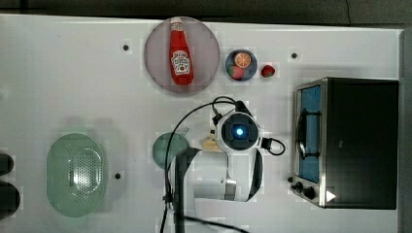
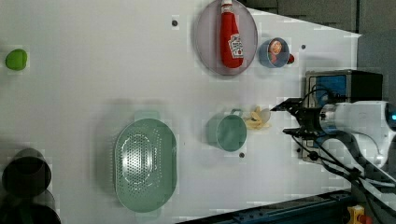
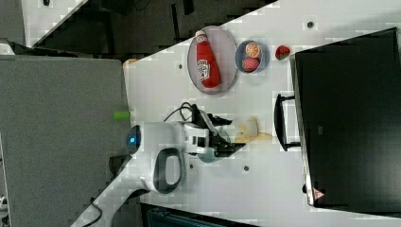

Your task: Pick banana from table and place on oven.

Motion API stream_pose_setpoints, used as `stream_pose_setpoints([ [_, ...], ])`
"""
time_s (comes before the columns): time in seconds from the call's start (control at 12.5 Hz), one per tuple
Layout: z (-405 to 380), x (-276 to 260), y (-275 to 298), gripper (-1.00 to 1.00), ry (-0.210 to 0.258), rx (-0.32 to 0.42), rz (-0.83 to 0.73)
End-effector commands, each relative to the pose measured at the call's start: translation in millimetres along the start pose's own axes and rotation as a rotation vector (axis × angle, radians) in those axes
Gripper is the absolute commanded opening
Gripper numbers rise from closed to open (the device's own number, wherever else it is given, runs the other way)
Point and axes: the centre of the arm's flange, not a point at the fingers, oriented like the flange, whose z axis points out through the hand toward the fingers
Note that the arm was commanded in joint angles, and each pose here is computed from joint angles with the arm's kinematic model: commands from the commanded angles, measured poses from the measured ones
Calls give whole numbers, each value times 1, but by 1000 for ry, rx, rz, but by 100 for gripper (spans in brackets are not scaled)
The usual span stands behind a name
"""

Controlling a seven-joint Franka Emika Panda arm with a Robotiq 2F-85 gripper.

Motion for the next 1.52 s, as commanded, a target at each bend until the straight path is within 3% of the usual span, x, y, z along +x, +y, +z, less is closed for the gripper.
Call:
stream_pose_setpoints([
  [0.08,16,-3,-9,100,18,33,18],
  [0.48,74,-7,-6,93,41,54,15],
  [0.96,73,-9,-8,-47,72,100,11],
  [1.28,3,-5,-19,-48,107,164,12],
  [1.52,-98,-11,-20,-48,82,142,0],
])
